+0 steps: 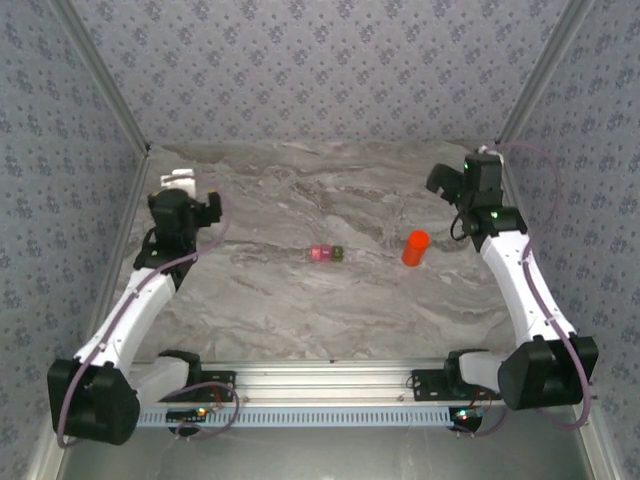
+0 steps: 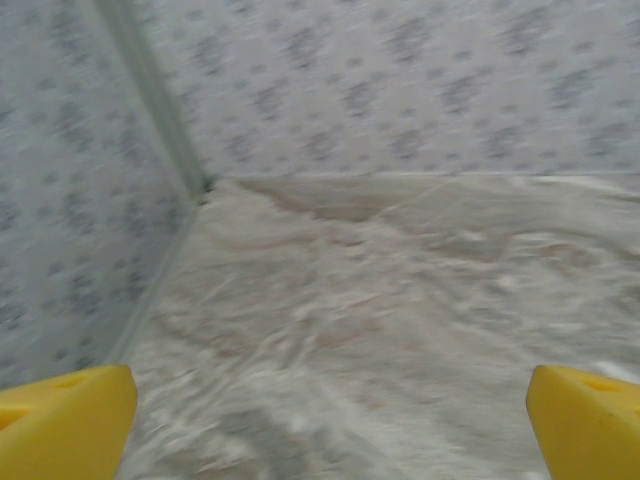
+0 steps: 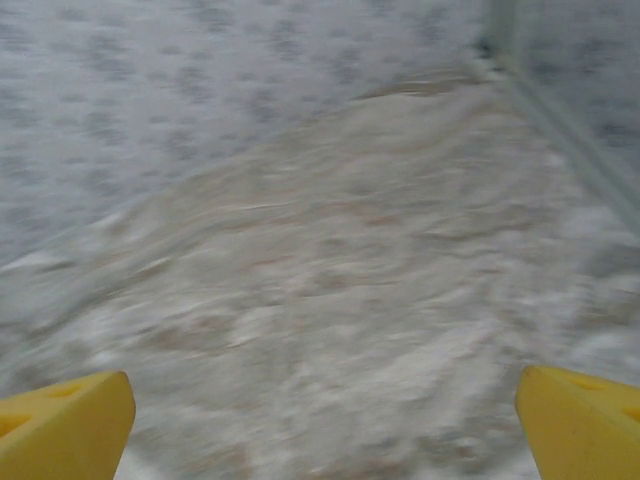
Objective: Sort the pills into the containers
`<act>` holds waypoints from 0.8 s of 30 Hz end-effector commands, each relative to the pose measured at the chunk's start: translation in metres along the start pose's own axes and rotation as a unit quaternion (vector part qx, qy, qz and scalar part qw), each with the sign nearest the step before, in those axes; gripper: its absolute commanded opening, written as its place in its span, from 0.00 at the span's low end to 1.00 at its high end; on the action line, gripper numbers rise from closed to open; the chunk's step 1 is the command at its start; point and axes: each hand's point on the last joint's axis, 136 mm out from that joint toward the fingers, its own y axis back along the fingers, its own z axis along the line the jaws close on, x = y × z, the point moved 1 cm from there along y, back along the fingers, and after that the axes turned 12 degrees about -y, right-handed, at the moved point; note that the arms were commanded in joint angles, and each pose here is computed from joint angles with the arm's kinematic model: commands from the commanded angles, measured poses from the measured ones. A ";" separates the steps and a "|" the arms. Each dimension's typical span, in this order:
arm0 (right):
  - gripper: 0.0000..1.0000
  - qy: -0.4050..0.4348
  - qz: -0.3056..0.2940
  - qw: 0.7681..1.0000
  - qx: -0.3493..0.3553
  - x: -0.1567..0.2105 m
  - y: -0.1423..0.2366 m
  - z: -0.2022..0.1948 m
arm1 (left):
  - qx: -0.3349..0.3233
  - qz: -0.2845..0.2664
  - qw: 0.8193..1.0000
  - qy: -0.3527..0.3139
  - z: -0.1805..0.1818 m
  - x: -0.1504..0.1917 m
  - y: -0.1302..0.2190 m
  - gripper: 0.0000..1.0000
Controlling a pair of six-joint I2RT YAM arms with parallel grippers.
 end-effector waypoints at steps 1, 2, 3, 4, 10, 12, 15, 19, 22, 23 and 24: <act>1.00 0.018 -0.052 0.992 0.111 0.005 -0.023 -0.065 | -0.032 -0.037 0.999 0.017 0.028 0.014 0.003 1.00; 1.00 0.017 -0.062 0.989 0.134 0.008 -0.028 -0.082 | -0.040 -0.032 0.998 0.019 0.033 0.027 0.003 1.00; 1.00 0.015 -0.071 0.987 0.146 0.012 -0.033 -0.094 | -0.041 -0.029 0.999 0.020 0.035 0.038 0.003 1.00; 1.00 0.018 -0.081 0.984 0.155 0.018 -0.038 -0.105 | -0.040 -0.024 0.999 0.018 0.035 0.050 0.002 1.00; 1.00 0.066 -0.075 0.982 0.159 0.066 -0.062 -0.133 | -0.036 -0.006 0.999 0.012 0.023 0.109 -0.001 1.00; 1.00 0.077 -0.078 0.982 0.152 0.079 -0.067 -0.136 | -0.019 -0.017 0.999 0.023 0.015 0.111 -0.008 1.00; 1.00 0.098 -0.081 0.984 0.126 0.090 -0.074 -0.129 | 0.007 -0.004 0.999 0.038 -0.002 0.121 -0.029 0.99; 1.00 0.127 -0.115 0.984 0.054 0.090 -0.078 -0.102 | 0.041 -0.018 0.999 0.010 -0.031 0.115 -0.052 1.00; 1.00 0.158 -0.153 0.976 0.013 0.099 -0.081 -0.091 | 0.061 -0.013 0.998 -0.002 -0.044 0.128 -0.064 1.00; 1.00 0.173 -0.135 0.976 -0.003 0.106 -0.082 -0.084 | 0.069 -0.021 0.997 -0.005 -0.048 0.132 -0.064 1.00; 1.00 0.176 -0.117 0.977 -0.020 0.115 -0.084 -0.080 | 0.073 -0.028 0.997 -0.007 -0.052 0.134 -0.065 1.00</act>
